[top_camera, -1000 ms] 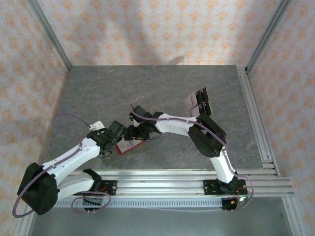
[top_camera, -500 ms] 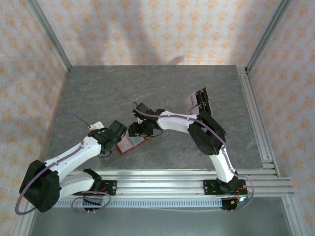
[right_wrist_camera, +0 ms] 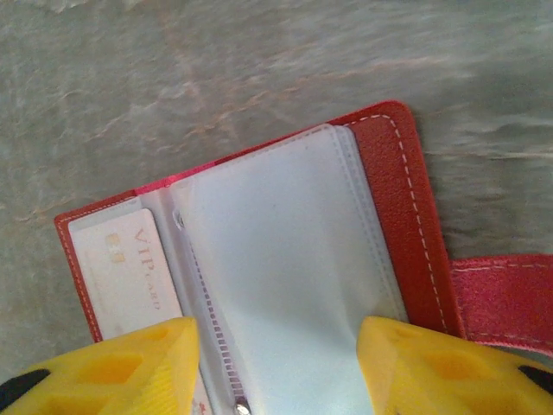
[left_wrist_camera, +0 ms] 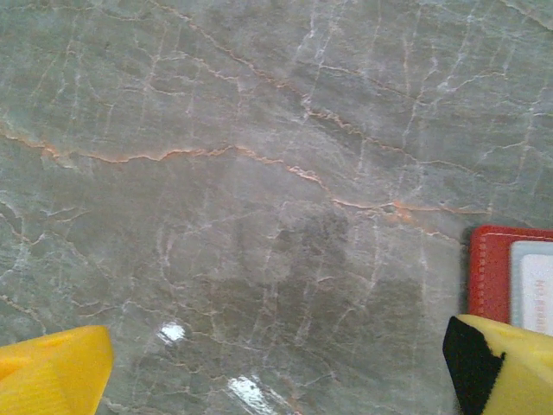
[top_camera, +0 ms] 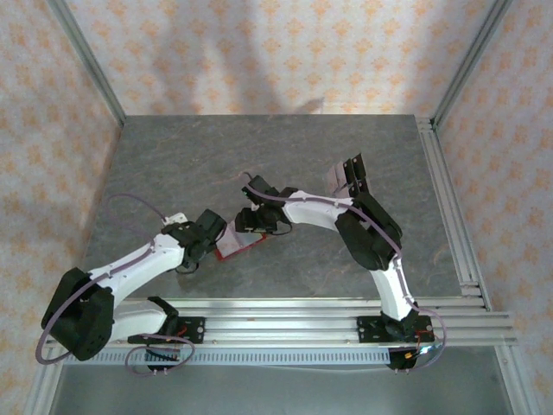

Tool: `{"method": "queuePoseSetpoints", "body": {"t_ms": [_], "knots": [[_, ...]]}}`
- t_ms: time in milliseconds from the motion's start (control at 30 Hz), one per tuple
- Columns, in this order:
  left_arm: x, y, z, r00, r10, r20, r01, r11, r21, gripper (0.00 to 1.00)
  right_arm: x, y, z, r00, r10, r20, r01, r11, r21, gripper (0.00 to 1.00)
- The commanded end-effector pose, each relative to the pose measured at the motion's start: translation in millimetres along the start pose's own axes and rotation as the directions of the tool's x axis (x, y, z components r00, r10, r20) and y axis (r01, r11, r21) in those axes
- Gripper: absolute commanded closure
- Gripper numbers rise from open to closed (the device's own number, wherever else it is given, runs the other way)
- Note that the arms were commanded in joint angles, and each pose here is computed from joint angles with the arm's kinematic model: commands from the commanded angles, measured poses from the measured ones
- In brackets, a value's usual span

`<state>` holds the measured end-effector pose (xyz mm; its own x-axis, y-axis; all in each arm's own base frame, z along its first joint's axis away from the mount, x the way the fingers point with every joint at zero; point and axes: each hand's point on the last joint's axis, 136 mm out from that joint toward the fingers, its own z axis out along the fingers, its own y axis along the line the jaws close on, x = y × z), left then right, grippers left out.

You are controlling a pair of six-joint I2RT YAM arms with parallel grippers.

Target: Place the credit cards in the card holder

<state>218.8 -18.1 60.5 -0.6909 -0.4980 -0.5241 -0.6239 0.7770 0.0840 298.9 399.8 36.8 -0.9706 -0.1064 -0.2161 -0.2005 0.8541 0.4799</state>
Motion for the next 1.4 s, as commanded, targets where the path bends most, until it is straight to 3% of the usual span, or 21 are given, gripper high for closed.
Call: {"method": "queuePoseSetpoints", "body": {"t_ms": [0, 233, 533, 867, 1367], "knots": [[-8, -11, -2, 1.000, 0.013, 0.009, -0.013, 1.000, 0.020, 0.00, 14, -70, -3, 0.997, 0.078, -0.005, -0.075, 0.976, 0.206, 0.47], [-7, -41, 4, 0.997, 0.079, -0.020, -0.077, 0.993, 0.085, 0.00, 30, -87, -24, 0.993, 0.112, 0.028, -0.116, 0.972, 0.205, 0.47], [-12, -88, -1, 0.984, 0.177, -0.005, -0.173, 0.967, 0.185, 0.00, 18, -69, -52, 0.993, 0.078, 0.087, -0.091, 0.984, 0.156, 0.47], [0, -99, 14, 0.974, 0.225, -0.025, -0.219, 0.965, 0.146, 0.00, 15, -75, -72, 0.994, 0.008, 0.105, -0.032, 0.974, 0.226, 0.47], [11, -107, 23, 0.966, 0.256, -0.033, -0.250, 0.960, 0.129, 0.00, 18, -69, -52, 0.998, -0.008, 0.064, -0.006, 0.976, 0.220, 0.47]]}}
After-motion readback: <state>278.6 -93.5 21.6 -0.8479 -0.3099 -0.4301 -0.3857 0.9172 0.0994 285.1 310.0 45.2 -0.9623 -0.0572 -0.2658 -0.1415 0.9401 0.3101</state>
